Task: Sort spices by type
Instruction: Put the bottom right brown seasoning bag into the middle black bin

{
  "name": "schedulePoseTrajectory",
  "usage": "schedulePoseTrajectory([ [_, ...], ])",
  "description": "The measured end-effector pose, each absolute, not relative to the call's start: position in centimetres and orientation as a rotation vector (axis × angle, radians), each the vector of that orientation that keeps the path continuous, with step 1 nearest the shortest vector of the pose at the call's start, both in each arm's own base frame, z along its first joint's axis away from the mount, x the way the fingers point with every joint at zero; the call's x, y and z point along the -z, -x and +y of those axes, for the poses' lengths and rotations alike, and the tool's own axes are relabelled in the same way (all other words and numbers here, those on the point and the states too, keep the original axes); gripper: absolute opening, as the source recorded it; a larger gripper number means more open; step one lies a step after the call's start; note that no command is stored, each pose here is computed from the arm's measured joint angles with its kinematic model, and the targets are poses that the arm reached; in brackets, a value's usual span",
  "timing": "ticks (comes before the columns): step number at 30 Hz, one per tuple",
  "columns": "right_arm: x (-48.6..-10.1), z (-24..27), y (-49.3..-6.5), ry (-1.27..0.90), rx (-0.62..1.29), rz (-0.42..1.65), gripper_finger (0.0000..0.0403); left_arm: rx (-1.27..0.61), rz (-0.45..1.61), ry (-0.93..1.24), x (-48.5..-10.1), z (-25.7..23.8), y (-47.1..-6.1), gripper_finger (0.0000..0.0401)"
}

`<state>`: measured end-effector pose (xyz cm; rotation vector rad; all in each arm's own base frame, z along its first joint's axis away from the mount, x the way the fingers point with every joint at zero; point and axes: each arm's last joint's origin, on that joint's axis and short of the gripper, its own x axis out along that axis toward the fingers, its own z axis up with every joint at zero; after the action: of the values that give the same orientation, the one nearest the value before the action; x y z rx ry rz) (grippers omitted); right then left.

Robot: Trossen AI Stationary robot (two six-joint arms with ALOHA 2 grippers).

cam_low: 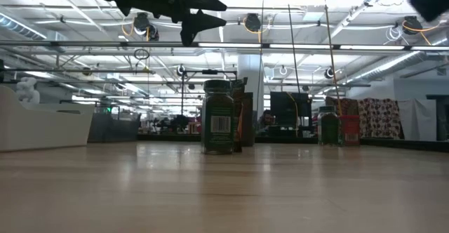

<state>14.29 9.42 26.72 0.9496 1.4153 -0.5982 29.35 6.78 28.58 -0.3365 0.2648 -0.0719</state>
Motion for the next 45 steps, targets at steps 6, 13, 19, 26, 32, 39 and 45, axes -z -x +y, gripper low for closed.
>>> schedulePoseTrajectory([
  [6, -29.6, 6.1, -17.2, -0.890, 0.550, 1.211, 0.0006, 0.061, 0.269, 0.401, -28.6, 6.8, -29.3, 0.0171],
  [13, -32.3, 0.9, -21.8, -0.707, 0.482, 1.026, 0.0006, -0.010, 0.273, 0.410, -29.5, 6.7, -28.1, 0.0171],
  [19, -34.2, -4.6, -26.4, -0.481, 0.424, 0.903, 0.0006, -0.225, 0.344, 0.362, -31.1, 6.3, -24.2, 0.0171],
  [26, -36.7, -12.2, -31.3, -0.232, 0.438, 0.765, 0.0006, -0.372, 0.355, 0.321, -32.6, 5.7, -20.6, 0.0171],
  [32, -36.6, -18.1, -34.9, -0.136, 0.420, 0.733, 0.0006, -0.388, 0.345, 0.341, -32.8, 5.7, -20.3, 0.0171],
  [39, -33.9, -22.3, -37.7, -0.118, 0.354, 0.794, 0.0006, -0.417, 0.384, 0.366, -32.0, 6.0, -21.1, 0.0171],
  [45, -30.6, -23.5, -38.9, -0.089, 0.301, 0.935, 0.0006, -0.419, 0.399, 0.367, -31.6, 6.0, -21.5, 0.0171],
])
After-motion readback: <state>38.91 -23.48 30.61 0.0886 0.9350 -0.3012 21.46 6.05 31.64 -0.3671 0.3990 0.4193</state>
